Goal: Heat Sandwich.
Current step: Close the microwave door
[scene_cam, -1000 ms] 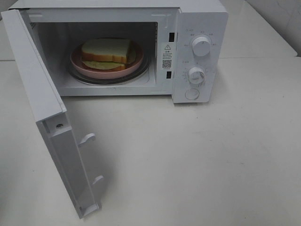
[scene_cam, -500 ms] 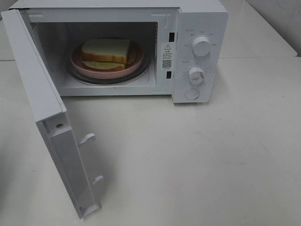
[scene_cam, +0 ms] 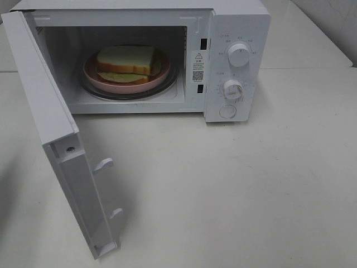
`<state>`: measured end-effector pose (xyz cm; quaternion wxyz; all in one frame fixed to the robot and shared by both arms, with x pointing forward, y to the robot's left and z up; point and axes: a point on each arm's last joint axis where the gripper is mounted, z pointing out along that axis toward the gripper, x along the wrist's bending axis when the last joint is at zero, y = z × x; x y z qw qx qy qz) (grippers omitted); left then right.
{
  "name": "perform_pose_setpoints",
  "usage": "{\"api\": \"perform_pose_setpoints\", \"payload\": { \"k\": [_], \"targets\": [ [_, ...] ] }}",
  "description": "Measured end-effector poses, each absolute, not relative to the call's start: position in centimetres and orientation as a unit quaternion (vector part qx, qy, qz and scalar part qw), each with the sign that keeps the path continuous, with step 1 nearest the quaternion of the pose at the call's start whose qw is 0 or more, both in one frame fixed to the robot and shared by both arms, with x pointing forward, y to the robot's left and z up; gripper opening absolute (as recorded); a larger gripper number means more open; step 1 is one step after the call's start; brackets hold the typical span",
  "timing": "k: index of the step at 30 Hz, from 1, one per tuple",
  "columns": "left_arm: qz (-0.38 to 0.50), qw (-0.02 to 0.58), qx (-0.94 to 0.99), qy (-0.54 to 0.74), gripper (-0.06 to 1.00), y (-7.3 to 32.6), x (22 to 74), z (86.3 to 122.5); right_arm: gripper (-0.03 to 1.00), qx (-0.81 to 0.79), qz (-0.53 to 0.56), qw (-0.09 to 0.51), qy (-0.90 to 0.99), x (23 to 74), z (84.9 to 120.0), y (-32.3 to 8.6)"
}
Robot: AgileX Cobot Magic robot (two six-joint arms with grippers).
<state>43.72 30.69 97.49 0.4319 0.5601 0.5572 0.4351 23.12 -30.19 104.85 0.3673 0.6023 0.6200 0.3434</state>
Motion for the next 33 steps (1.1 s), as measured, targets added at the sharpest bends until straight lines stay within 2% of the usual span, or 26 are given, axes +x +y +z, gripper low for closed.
{"api": "perform_pose_setpoints", "payload": {
  "k": [13,24,33],
  "targets": [
    [0.372,0.470,0.616,0.512,0.00,28.6,47.0,96.0,0.76,0.602,0.343,0.367,0.620,23.1,104.8,-30.2],
    [0.320,0.492,0.676,0.445,0.00,23.8,48.8,95.0,0.76,0.602,0.343,0.367,0.620,23.1,104.8,-30.2],
    [0.294,0.531,0.693,0.389,0.00,18.8,50.4,95.8,0.76,0.602,0.343,0.367,0.620,23.1,104.8,-30.2]
  ]
}}
